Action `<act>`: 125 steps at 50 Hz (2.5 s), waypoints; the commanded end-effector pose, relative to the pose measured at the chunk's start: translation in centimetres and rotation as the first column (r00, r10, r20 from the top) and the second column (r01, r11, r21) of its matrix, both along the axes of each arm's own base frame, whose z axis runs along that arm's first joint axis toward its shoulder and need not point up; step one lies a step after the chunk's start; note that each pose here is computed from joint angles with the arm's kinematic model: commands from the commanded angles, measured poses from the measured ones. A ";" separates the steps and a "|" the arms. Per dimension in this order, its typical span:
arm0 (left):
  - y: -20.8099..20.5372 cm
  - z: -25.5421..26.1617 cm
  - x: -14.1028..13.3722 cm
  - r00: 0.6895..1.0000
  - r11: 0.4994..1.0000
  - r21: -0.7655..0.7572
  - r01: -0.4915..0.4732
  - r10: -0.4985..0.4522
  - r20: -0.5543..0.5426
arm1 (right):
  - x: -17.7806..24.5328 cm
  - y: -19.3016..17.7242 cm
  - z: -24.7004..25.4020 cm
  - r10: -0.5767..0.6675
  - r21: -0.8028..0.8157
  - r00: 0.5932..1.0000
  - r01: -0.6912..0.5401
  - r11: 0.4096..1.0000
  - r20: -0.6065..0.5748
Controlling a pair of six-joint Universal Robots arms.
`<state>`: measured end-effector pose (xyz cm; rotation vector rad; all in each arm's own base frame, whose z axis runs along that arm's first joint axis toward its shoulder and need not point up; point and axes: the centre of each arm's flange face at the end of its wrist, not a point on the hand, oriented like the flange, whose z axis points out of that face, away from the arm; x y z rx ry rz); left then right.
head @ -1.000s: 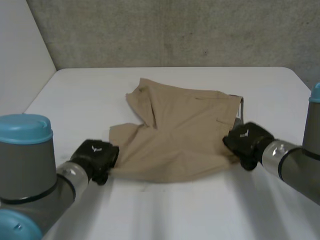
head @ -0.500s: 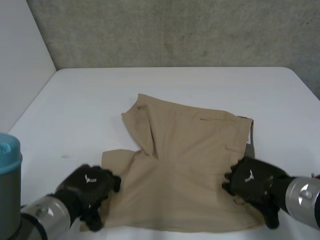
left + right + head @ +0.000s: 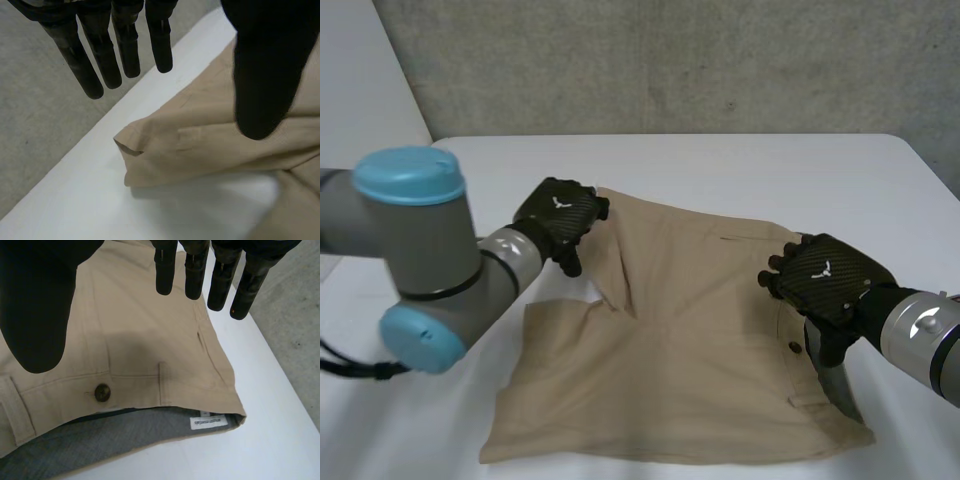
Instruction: Fold the shorts.
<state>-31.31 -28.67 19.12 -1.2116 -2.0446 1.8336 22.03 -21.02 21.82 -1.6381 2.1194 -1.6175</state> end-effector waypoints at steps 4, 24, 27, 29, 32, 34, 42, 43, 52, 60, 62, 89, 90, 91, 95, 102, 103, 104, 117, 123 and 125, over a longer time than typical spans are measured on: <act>-5.9 -4.8 -1.5 0.988 0.993 -0.071 0.097 -0.088 0.129 | -0.6 -0.6 -1.2 -0.039 0.014 0.999 0.039 0.999 0.012; -7.1 -7.1 -1.3 0.981 0.993 0.032 0.110 -0.114 0.155 | -1.5 -1.3 -2.2 -0.079 0.016 0.997 0.078 0.997 0.011; -7.6 -7.0 0.1 0.983 0.998 0.040 0.048 -0.054 0.175 | -1.6 -1.4 -2.2 -0.082 0.014 0.997 0.082 0.997 0.012; -7.7 -6.7 0.7 0.983 0.999 0.041 0.024 -0.031 0.181 | -1.6 -1.3 -2.2 -0.082 0.016 0.997 0.082 0.997 0.012; -7.6 -5.7 2.6 0.981 0.998 0.046 -0.034 0.025 0.193 | -1.6 -1.3 -2.2 -0.082 0.014 0.997 0.082 0.997 0.012; -6.7 -5.2 3.3 0.981 0.996 0.070 -0.048 0.034 0.193 | -1.5 -1.4 -2.2 -0.080 0.008 0.997 0.080 0.997 0.013; -3.5 -4.7 4.5 0.977 0.989 0.130 -0.064 0.035 0.210 | -1.5 -1.5 -2.4 -0.082 0.013 0.997 0.081 0.997 0.012; -3.4 -4.6 4.6 0.977 0.989 0.131 -0.064 0.035 0.210 | -1.5 -1.4 -2.5 -0.080 0.014 0.997 0.080 0.997 0.011; -3.7 -1.5 3.7 0.987 0.999 0.010 -0.046 0.044 0.157 | -1.5 -1.3 -2.7 -0.080 0.020 0.997 0.080 0.997 0.010; -4.5 -0.6 2.3 0.997 0.996 -0.074 -0.039 0.044 0.058 | -1.6 -1.4 -2.9 -0.083 0.012 0.997 0.083 0.996 0.011; -5.0 -1.6 1.7 0.999 0.997 -0.068 -0.035 0.037 0.039 | -1.6 -1.4 -2.9 -0.083 0.011 0.996 0.083 0.997 0.011; -6.5 -6.5 1.9 0.993 0.996 0.070 -0.053 0.046 0.110 | -1.7 -1.2 -3.2 -0.085 0.021 0.996 0.084 0.996 0.009; -6.7 -6.6 2.3 0.992 0.995 0.072 -0.065 0.057 0.112 | -1.7 -1.2 -3.2 -0.085 0.020 0.996 0.084 0.996 0.010; -6.9 -6.5 2.6 0.990 0.994 0.068 -0.083 0.074 0.116 | -1.7 -1.2 -3.2 -0.086 0.020 0.996 0.086 0.996 0.009; -7.2 -6.4 3.3 0.979 0.988 0.047 -0.144 0.136 0.150 | -1.6 -1.2 -3.2 -0.084 0.020 0.996 0.084 0.996 0.009; -6.9 -6.8 4.7 0.952 0.986 0.010 -0.164 0.156 0.263 | -1.6 -1.1 -3.3 -0.083 0.023 0.997 0.083 0.996 0.008; -6.5 -6.9 4.8 0.947 0.988 0.006 -0.152 0.144 0.286 | -1.6 -1.1 -3.3 -0.083 0.024 0.997 0.083 0.996 0.008; -6.3 -6.8 4.8 0.945 0.989 0.002 -0.147 0.139 0.295 | -1.6 -1.0 -3.3 -0.083 0.026 0.997 0.083 0.996 0.007; -4.6 -2.8 4.2 0.956 0.990 -0.063 -0.125 0.137 0.259 | -1.6 -1.0 -3.2 -0.086 0.030 0.996 0.086 0.996 0.012; -3.0 0.3 4.6 0.974 0.986 -0.056 -0.156 0.163 0.159 | -1.7 -0.6 -2.6 -0.093 0.063 0.996 0.092 0.994 0.011; -2.3 0.7 4.9 0.977 0.986 -0.039 -0.164 0.168 0.134 | -1.8 -0.3 -2.5 -0.094 0.084 0.996 0.093 0.992 0.009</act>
